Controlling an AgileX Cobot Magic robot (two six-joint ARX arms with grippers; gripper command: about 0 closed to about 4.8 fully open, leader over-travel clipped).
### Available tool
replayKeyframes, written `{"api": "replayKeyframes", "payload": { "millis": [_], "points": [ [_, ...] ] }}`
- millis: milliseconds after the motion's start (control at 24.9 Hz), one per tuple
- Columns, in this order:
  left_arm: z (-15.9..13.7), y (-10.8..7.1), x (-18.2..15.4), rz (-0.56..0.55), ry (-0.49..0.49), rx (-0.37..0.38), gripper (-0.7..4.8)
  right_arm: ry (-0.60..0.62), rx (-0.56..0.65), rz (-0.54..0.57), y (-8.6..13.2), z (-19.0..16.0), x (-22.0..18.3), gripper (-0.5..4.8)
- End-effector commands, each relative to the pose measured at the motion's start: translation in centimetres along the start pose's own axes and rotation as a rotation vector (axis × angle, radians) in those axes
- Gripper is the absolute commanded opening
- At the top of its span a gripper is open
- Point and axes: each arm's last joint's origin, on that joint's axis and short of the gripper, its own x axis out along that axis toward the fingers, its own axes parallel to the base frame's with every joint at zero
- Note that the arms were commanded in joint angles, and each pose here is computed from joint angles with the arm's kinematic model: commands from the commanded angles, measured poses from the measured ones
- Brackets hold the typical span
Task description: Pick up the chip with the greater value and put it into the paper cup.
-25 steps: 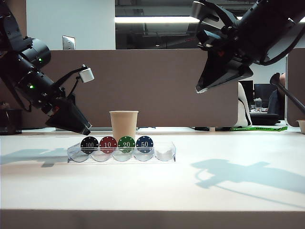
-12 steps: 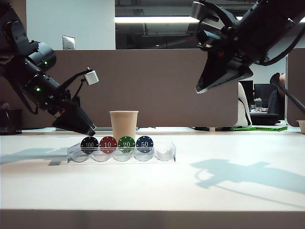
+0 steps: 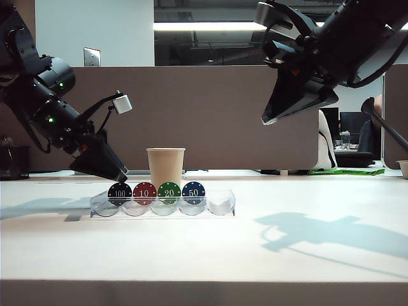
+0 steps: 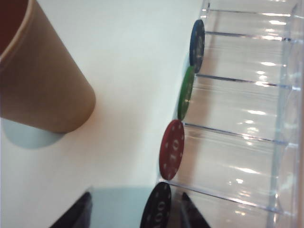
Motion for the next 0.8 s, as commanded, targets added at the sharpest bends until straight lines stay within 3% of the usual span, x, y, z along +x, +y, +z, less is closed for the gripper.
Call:
{"api": "replayKeyframes", "payload": {
  "millis": [40,641,802],
  "points": [
    [0.18,-0.03,-0.08,-0.009,-0.01,-0.002,2.36,-0.022,-0.003,0.002,0.01,0.31,-0.07,-0.01],
    [-0.77,-0.13,0.89,-0.038,0.007,-0.033,2.36,-0.022,-0.003,0.002,0.01,0.3,-0.07,-0.01],
    [-0.77,-0.12,0.89,-0.038,0.007,-0.033,1.88,-0.022,-0.003,0.002,0.01,0.3,-0.07,-0.01]
  ]
}}
